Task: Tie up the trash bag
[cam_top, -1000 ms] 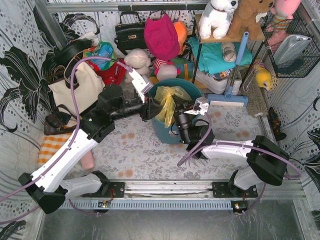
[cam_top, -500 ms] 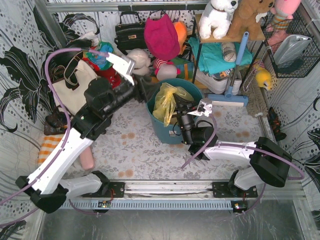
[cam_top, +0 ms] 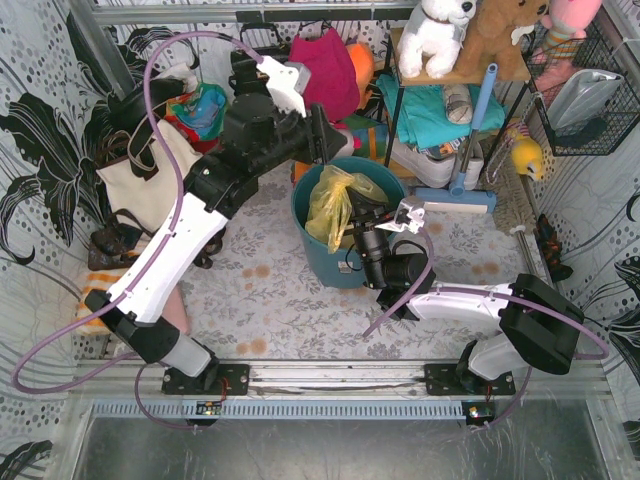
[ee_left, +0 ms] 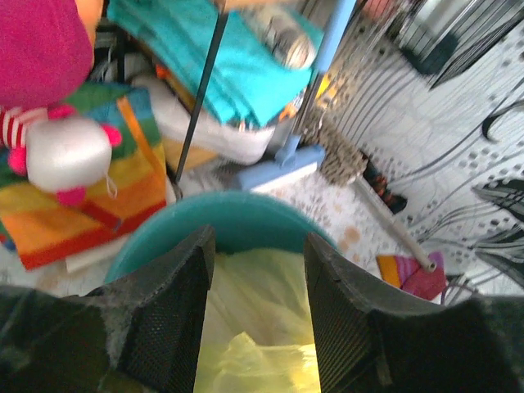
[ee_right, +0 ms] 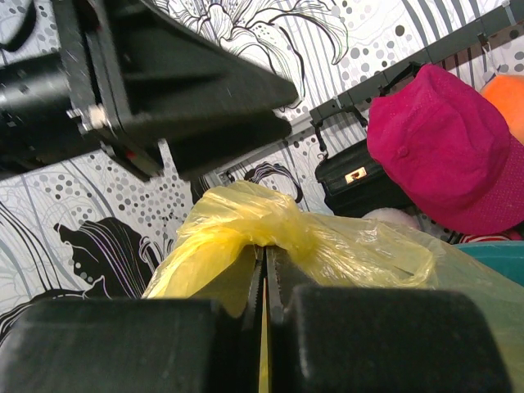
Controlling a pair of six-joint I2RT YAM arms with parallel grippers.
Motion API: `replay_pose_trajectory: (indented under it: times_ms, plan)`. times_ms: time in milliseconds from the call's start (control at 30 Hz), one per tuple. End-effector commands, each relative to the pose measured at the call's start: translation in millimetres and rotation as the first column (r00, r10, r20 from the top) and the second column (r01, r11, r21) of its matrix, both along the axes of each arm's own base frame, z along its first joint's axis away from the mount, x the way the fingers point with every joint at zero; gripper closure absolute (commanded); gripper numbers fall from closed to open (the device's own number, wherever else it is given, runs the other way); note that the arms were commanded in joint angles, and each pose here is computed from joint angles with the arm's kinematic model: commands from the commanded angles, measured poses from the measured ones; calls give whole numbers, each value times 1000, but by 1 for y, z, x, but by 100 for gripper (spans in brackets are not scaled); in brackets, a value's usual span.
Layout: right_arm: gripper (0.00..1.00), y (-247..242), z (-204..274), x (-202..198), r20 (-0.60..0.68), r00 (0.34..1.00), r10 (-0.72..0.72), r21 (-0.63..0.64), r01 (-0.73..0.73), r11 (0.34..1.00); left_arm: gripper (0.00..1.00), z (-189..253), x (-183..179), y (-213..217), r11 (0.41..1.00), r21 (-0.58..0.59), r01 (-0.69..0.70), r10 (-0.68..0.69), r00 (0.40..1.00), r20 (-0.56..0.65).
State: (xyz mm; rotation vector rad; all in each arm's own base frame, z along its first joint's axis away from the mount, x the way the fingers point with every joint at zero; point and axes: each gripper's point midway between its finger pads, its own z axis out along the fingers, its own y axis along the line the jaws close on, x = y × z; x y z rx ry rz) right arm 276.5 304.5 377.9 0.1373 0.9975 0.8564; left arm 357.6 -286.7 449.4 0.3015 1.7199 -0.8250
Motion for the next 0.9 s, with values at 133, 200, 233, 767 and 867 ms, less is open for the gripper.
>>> replay_pose_trajectory:
  times_ms: [133, 200, 233, 767, 867]
  plan:
    - [100, -9, 16, -5, 37, 999, 7, 72, -10, 997, 44, -43, -14, 8, 988, 146, 46, -24, 989, -148]
    - [100, -7, 15, -4, 36, 999, 5, 67, -8, 998, 48, -49, -19, 10, 985, 166, 56, -28, 985, -168]
    - [100, -7, 14, -4, 35, 999, 5, 67, -7, 998, 50, -52, -21, 12, 984, 169, 56, -26, 984, -176]
    - [100, 4, 6, 3, 23, 1000, 2, 48, -3, 999, 68, -71, -65, 28, 989, 117, 86, -55, 967, -248]
    - [100, 10, 4, 4, 27, 1000, 15, 36, -15, 999, 68, -67, -74, 26, 991, 72, 111, -90, 964, -248]
